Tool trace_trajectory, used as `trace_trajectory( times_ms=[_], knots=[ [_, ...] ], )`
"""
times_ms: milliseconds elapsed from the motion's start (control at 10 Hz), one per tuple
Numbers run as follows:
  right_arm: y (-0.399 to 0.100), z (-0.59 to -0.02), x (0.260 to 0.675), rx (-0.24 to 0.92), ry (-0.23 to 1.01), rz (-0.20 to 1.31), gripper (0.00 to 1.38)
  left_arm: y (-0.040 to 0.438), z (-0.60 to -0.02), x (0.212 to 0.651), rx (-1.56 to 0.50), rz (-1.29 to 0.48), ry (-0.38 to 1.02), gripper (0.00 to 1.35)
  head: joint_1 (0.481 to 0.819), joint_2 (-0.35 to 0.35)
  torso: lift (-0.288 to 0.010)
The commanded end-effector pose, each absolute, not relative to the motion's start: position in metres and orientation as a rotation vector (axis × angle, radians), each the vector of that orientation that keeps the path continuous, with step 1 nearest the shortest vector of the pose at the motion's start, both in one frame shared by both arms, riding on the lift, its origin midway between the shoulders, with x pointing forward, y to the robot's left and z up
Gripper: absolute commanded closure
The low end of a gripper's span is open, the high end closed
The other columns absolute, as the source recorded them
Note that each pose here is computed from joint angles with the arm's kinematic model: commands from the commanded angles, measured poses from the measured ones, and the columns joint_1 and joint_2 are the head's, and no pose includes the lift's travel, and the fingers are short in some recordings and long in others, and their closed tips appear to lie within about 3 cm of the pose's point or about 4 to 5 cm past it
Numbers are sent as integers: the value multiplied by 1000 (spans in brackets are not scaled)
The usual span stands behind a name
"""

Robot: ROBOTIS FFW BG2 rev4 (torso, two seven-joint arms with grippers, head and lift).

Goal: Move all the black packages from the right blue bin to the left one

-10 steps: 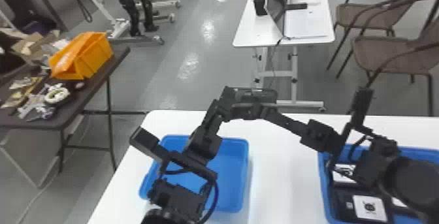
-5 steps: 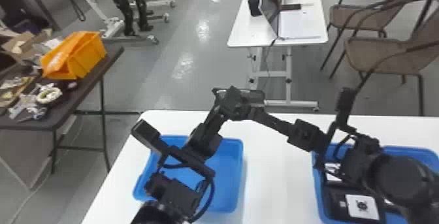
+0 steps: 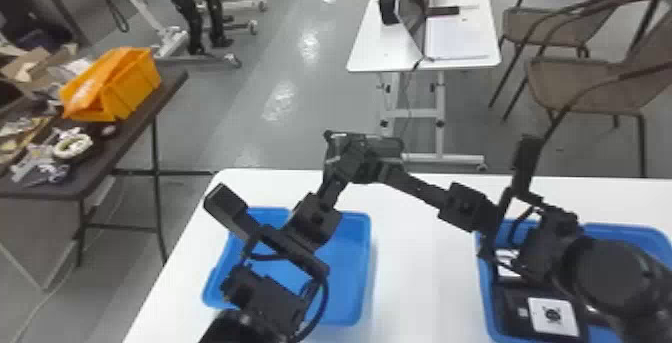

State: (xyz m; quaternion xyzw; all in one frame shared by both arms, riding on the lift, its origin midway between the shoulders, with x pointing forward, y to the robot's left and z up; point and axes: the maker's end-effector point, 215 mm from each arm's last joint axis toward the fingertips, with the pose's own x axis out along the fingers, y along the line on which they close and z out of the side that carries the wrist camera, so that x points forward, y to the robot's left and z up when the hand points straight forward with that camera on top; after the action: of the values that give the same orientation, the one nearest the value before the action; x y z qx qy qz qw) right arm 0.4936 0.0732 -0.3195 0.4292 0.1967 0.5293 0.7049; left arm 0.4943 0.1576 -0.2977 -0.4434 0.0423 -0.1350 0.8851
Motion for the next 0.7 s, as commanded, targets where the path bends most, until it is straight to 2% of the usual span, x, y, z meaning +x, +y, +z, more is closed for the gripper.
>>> trace_trajectory(
  times_ms=[0,100,200,300,400,600],
  knots=[
    [73,-320,494,958,438,1176,1279,161,-296,493,-932,-259,63,1230,695,254,-40],
    [73,-321,494,961,440,1174,1266,162,-295,493,-924,-259,59,1231,695,256,-40],
    [72,-322,494,956,441,1172,831,164,-292,494,-923,-256,48,1230,695,258,-40],
    [68,-323,497,953,429,1161,205,171,-291,494,-911,-244,37,1230,695,260,-40],
    [55,-327,503,890,410,1130,4,184,-294,496,-848,-219,27,1230,695,261,-40],
    [4,-341,522,687,346,990,243,231,-316,494,-612,-120,46,1230,695,260,-40]
  ],
)
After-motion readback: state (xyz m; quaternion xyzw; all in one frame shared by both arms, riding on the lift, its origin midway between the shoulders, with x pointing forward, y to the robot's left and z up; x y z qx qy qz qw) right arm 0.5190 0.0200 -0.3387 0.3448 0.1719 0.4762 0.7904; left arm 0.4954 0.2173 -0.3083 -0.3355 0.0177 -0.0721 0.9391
